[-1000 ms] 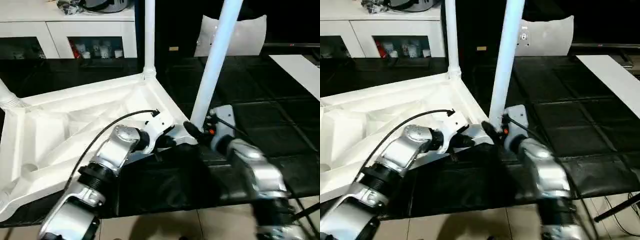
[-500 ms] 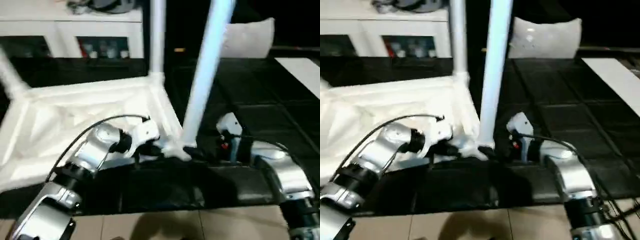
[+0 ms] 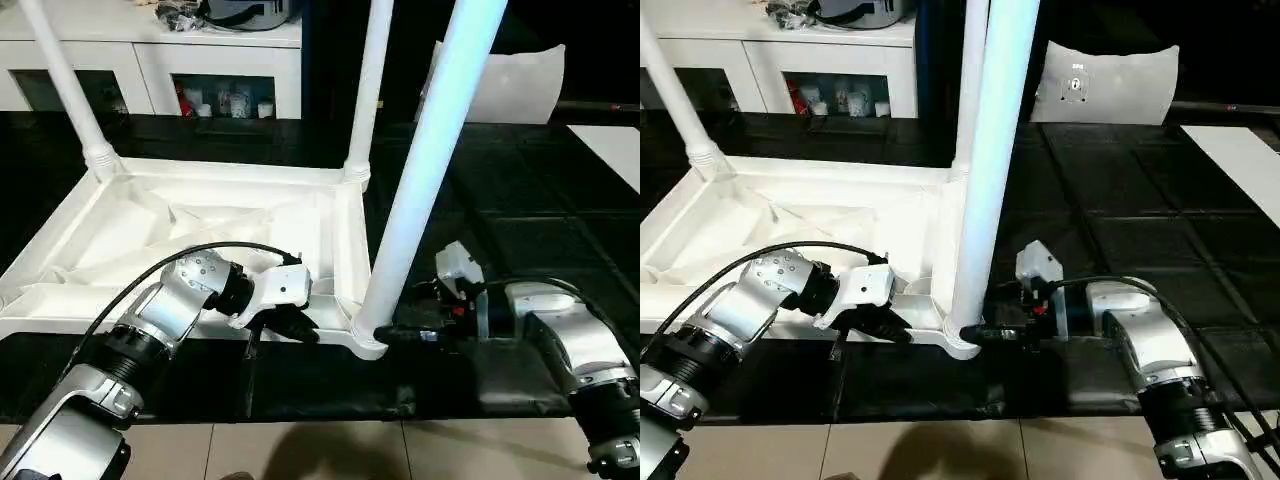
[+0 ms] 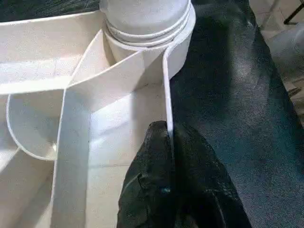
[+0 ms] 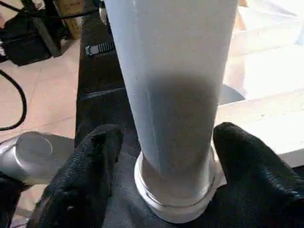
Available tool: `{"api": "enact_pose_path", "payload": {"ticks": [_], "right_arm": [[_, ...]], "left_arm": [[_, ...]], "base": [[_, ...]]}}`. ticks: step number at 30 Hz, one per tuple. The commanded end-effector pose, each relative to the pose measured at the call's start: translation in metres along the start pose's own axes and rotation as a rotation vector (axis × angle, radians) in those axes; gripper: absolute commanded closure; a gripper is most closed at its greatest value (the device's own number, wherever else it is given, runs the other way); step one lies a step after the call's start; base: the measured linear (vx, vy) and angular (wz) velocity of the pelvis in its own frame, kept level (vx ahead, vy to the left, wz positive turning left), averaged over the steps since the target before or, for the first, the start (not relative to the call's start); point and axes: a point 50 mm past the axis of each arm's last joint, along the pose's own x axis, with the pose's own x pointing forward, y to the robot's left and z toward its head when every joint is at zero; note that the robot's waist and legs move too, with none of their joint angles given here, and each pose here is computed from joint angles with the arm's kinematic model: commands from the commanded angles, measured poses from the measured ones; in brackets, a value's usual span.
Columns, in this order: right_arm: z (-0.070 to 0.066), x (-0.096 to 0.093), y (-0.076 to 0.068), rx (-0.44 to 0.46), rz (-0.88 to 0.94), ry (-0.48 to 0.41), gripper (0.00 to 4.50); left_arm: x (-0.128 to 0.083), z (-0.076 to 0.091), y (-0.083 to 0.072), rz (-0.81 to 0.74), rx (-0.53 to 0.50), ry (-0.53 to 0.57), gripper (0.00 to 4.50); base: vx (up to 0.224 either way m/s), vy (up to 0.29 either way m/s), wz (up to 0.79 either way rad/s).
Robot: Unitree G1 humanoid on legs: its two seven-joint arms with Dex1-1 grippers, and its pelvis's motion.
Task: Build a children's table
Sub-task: Rotate leg to tighten
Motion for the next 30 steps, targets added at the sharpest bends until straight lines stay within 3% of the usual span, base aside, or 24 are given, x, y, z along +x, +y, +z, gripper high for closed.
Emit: {"api": "enact_pose_path", "payload": {"ticks": [1,7,11,15,17,20,25,30], "right_arm": [[0.004,-0.001,-0.003,-0.019,0.010,0.004,1.52],[0.003,0.000,-0.004,-0.018,0.019,0.001,1.89],[0.002,0.002,-0.001,0.001,0.030,-0.016,2.39],[0.002,0.005,0.003,0.025,0.050,-0.037,2.54],[0.006,0.011,0.011,0.051,0.047,-0.096,2.59],[0.007,0.017,0.014,0.079,0.017,-0.116,2.60],[0.001,0.040,0.003,0.127,-0.264,-0.071,2.60],[0.010,0.070,-0.009,0.238,-0.542,-0.138,2.61]], "left_arm": [[0.002,0.011,0.000,-0.046,0.074,-0.001,4.50],[0.003,0.010,-0.001,-0.052,0.078,-0.003,4.50],[0.003,0.009,-0.002,-0.054,0.077,-0.003,4.50],[0.004,0.008,-0.002,-0.046,0.068,-0.004,4.50],[0.007,0.011,0.001,0.007,0.004,-0.035,4.50],[0.009,0.015,0.006,0.056,-0.038,-0.063,4.50],[0.017,0.028,0.020,0.207,-0.130,-0.103,4.50],[0.030,0.044,0.036,0.365,-0.275,-0.155,4.50]], "base": [[0.000,0.000,0.00],[0.000,0.000,0.00],[0.000,0.000,0.00],[0.000,0.000,0.00],[0.000,0.000,0.00],[0.000,0.000,0.00],[0.000,0.000,0.00],[0.000,0.000,0.00]]}}
